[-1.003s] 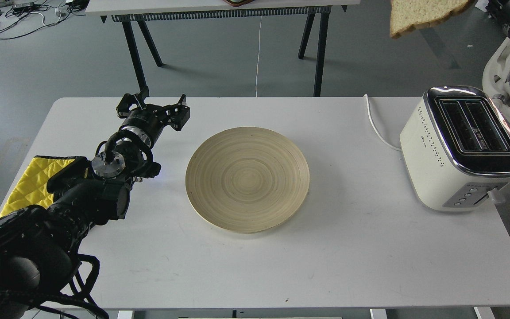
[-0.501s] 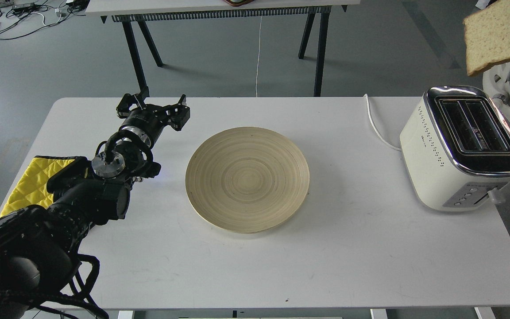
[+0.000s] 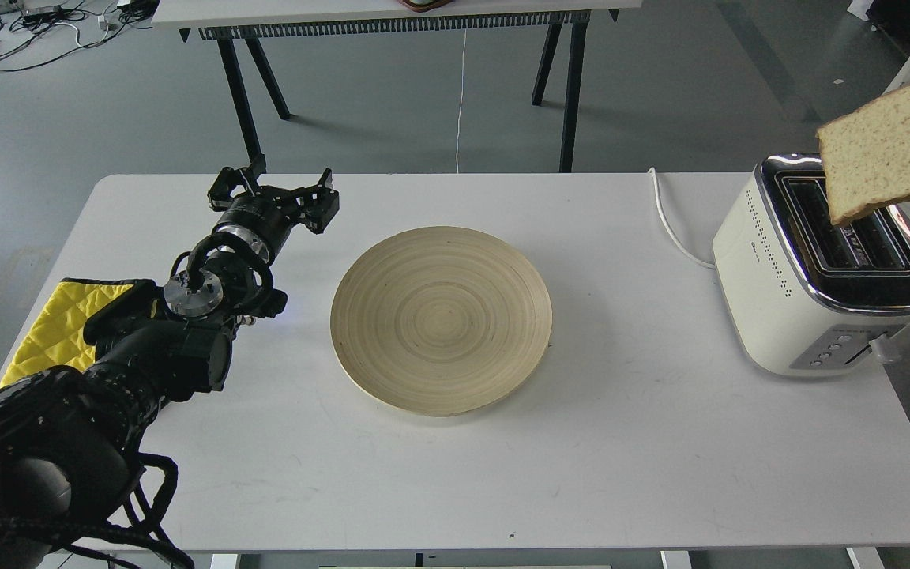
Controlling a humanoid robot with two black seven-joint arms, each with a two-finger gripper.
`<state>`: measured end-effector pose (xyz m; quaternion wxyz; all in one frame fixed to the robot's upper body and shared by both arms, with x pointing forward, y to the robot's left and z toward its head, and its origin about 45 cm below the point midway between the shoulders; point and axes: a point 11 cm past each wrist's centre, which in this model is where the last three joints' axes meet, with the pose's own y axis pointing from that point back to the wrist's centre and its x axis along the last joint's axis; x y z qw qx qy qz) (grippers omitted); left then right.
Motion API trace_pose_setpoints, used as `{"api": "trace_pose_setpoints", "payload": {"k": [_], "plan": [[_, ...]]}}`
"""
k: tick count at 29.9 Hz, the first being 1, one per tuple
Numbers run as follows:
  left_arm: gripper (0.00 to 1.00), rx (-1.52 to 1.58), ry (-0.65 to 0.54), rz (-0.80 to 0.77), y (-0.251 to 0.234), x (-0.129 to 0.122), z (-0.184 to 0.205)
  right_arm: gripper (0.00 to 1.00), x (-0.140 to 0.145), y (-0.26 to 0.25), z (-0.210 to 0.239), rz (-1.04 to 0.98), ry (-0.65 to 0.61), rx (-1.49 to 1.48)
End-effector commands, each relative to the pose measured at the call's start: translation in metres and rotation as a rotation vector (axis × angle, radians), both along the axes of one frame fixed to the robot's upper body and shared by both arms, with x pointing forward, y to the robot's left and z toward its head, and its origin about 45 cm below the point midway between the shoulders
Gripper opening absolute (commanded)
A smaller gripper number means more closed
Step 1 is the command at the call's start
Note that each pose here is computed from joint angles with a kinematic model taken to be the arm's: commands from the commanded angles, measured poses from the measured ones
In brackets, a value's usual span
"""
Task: Put bread in toaster with right arm
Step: 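Carry the bread over the toaster slot with the right gripper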
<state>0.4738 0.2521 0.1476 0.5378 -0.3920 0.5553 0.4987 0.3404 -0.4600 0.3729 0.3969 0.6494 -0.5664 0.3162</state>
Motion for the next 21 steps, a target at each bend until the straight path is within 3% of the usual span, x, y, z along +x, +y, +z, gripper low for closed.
{"api": "trace_pose_setpoints", "payload": {"k": [1, 21], "plan": [[1.00, 0.001, 0.000, 0.000, 0.000, 0.000, 0.000, 0.10, -0.005, -0.007, -0.001, -0.013, 0.007, -0.032], [1.00, 0.000, 0.000, -0.001, 0.000, 0.000, 0.000, 0.10, -0.003, -0.018, -0.020, -0.056, 0.034, -0.076]]}}
